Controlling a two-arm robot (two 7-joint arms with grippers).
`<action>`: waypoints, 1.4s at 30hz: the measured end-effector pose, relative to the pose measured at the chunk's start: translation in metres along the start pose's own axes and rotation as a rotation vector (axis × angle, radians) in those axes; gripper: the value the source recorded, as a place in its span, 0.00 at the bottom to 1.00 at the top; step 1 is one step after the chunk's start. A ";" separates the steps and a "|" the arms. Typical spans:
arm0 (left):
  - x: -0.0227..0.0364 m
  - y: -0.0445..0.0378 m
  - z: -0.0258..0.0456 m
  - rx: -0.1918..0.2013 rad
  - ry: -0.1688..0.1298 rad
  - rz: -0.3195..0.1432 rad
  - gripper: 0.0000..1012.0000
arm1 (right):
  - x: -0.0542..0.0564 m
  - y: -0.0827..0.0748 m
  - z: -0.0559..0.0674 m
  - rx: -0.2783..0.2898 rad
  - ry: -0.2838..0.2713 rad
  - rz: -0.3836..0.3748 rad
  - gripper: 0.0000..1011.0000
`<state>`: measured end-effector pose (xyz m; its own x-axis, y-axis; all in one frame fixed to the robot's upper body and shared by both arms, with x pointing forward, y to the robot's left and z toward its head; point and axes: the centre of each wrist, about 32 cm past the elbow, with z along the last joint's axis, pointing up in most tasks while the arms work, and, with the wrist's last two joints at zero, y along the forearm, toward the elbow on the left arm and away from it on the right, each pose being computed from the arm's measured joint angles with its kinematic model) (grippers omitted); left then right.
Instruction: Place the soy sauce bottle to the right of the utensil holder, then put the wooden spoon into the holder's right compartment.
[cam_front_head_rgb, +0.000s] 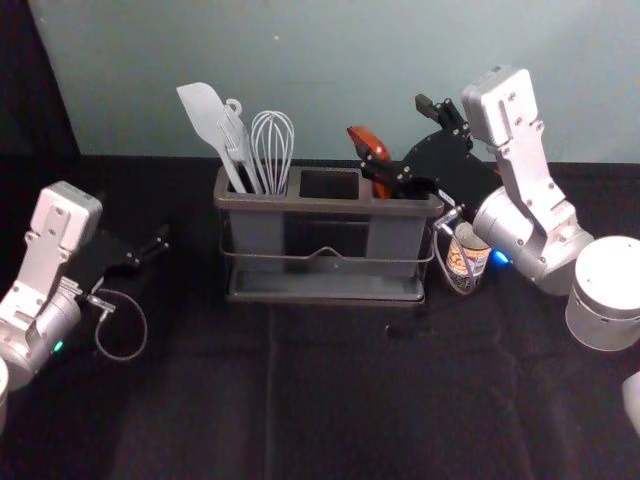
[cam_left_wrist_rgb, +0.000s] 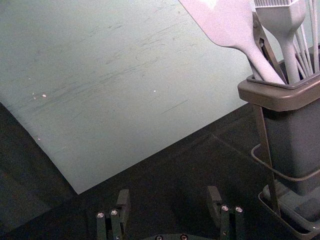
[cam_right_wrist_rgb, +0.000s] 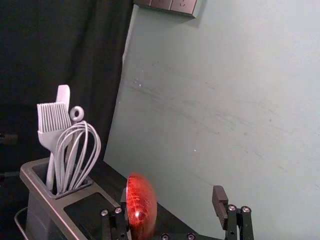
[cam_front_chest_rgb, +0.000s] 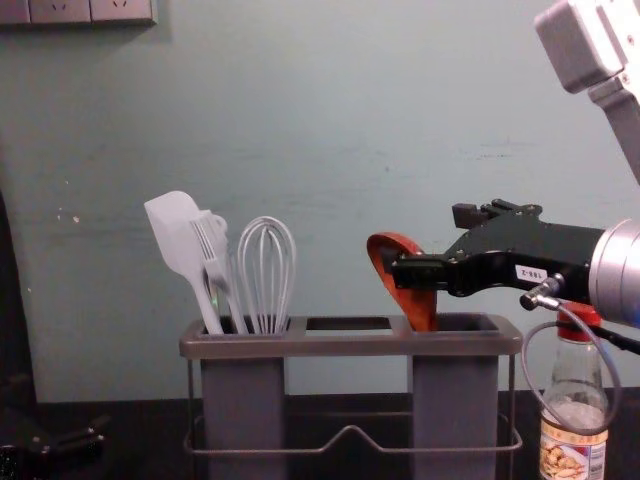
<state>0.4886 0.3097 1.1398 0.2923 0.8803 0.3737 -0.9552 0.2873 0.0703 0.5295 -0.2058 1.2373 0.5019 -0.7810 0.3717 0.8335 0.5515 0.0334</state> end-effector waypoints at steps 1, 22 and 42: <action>0.0000 0.0000 0.0000 0.000 0.000 0.000 0.99 | 0.000 0.000 0.000 0.000 0.000 0.000 0.99; 0.0000 0.0000 0.0000 0.000 0.000 0.000 0.99 | 0.007 -0.014 0.023 -0.015 -0.011 0.054 0.99; 0.0000 0.0000 0.0000 0.000 0.000 0.000 0.99 | 0.024 -0.081 0.051 -0.183 0.166 0.106 0.99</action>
<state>0.4886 0.3097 1.1398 0.2923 0.8803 0.3737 -0.9552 0.2873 0.0703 0.4622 -0.2537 1.2910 0.6072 -0.7672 0.2066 0.7945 0.5825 -0.1718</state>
